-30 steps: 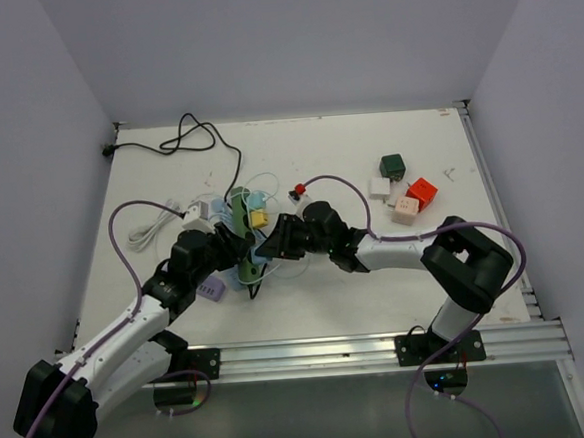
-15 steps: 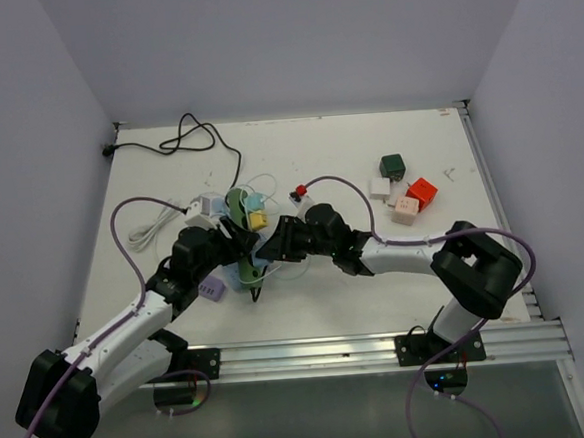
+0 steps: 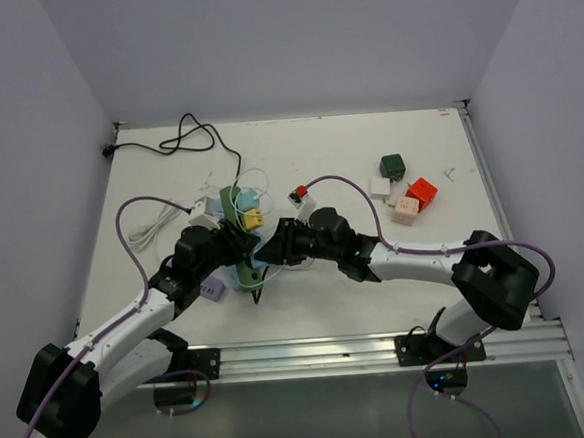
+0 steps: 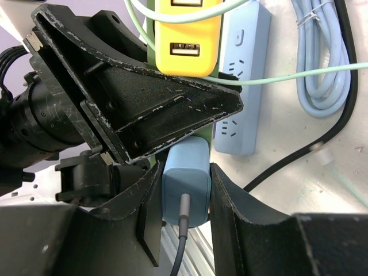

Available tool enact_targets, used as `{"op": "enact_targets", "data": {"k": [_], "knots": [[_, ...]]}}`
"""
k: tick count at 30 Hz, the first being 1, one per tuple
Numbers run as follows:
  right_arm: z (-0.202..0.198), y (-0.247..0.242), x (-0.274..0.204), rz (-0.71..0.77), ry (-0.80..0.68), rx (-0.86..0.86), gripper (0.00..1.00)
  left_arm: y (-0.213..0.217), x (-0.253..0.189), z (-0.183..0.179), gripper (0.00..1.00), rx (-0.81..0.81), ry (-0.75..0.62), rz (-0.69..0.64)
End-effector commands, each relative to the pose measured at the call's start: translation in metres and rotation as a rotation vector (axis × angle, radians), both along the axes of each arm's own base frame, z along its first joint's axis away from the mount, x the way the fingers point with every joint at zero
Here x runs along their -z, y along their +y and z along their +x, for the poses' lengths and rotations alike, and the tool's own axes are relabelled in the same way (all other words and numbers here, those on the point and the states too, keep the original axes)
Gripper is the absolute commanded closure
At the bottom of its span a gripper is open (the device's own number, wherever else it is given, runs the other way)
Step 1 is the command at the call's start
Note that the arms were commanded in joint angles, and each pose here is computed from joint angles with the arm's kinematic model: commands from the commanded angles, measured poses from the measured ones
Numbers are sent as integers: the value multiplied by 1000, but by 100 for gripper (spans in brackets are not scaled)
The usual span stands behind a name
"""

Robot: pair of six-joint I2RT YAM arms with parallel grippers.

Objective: Pull the plug off the socket

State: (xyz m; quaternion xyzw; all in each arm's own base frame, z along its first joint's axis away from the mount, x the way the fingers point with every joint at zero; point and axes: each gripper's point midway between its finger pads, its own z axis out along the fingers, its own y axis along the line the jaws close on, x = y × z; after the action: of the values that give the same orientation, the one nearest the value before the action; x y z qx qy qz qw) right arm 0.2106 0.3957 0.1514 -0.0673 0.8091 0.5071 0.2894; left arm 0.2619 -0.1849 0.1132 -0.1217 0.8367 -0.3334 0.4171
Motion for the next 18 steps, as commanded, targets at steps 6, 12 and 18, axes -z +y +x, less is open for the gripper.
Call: {"op": "enact_targets", "data": {"k": [6,12,18], "knots": [[6,-3,-70,90,-198,18,100,32,-13,23,100,-133,-53,168],[10,-17,-73,33,-229,70,100,57,10,25,100,-184,17,356],[11,-31,-80,21,-262,102,100,66,17,22,100,-190,21,412]]}}
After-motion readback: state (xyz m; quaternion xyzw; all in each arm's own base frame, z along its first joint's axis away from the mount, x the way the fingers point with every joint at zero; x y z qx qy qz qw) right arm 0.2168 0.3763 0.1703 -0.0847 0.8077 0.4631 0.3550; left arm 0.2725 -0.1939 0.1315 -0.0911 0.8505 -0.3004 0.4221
